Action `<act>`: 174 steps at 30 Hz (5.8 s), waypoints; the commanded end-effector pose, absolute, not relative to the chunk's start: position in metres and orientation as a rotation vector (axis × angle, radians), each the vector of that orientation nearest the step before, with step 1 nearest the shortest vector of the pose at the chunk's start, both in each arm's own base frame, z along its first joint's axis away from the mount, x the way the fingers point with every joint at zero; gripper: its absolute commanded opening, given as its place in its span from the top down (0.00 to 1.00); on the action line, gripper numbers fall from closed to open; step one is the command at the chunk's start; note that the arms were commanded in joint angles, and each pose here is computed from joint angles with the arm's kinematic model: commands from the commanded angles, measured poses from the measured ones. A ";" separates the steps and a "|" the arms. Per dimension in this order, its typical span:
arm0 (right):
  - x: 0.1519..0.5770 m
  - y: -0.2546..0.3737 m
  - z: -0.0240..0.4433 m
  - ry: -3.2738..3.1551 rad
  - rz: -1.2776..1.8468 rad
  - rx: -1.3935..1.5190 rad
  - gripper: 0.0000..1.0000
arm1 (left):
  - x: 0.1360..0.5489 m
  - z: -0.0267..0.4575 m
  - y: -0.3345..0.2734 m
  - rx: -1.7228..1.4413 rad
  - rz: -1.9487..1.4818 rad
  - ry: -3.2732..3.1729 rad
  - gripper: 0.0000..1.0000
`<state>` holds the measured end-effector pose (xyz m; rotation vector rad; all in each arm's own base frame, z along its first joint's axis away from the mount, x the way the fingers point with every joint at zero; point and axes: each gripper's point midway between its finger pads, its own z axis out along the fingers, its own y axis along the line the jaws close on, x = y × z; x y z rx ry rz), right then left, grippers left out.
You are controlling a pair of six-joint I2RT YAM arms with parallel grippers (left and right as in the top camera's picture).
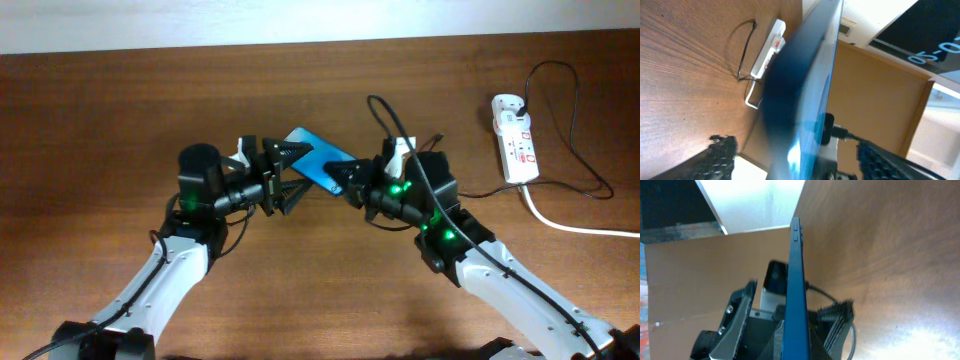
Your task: Plug charger to phone and switch on socket
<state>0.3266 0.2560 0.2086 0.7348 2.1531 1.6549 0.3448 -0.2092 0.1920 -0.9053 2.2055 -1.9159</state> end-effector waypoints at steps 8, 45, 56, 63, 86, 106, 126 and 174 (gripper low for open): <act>0.312 0.271 0.219 2.193 1.773 0.734 0.96 | 0.361 0.185 -0.214 -1.010 -1.777 2.122 0.46; 0.398 0.064 0.161 2.164 0.406 0.604 0.02 | 0.343 0.113 -0.171 -1.136 -1.415 2.358 0.94; 0.460 0.016 0.056 2.576 0.304 0.808 0.01 | 0.343 0.113 -0.171 -1.137 -1.415 2.358 0.92; 0.470 0.023 0.027 2.598 0.365 0.901 0.34 | 0.342 0.112 -0.170 -1.144 -1.411 2.362 0.91; 0.446 0.028 -0.006 2.738 0.351 0.926 0.96 | 0.341 0.111 -0.170 -1.091 -1.393 2.378 0.93; 0.217 0.194 0.222 2.653 1.322 -0.596 0.96 | 0.363 0.221 -0.152 -0.378 -1.771 2.030 0.94; 0.228 0.277 0.243 2.365 1.171 -0.668 0.96 | 0.352 0.259 -0.160 -0.344 -1.962 1.961 0.96; 0.199 0.278 0.238 2.463 1.319 -0.701 0.96 | 0.336 0.259 -0.166 -0.295 -2.040 2.027 0.97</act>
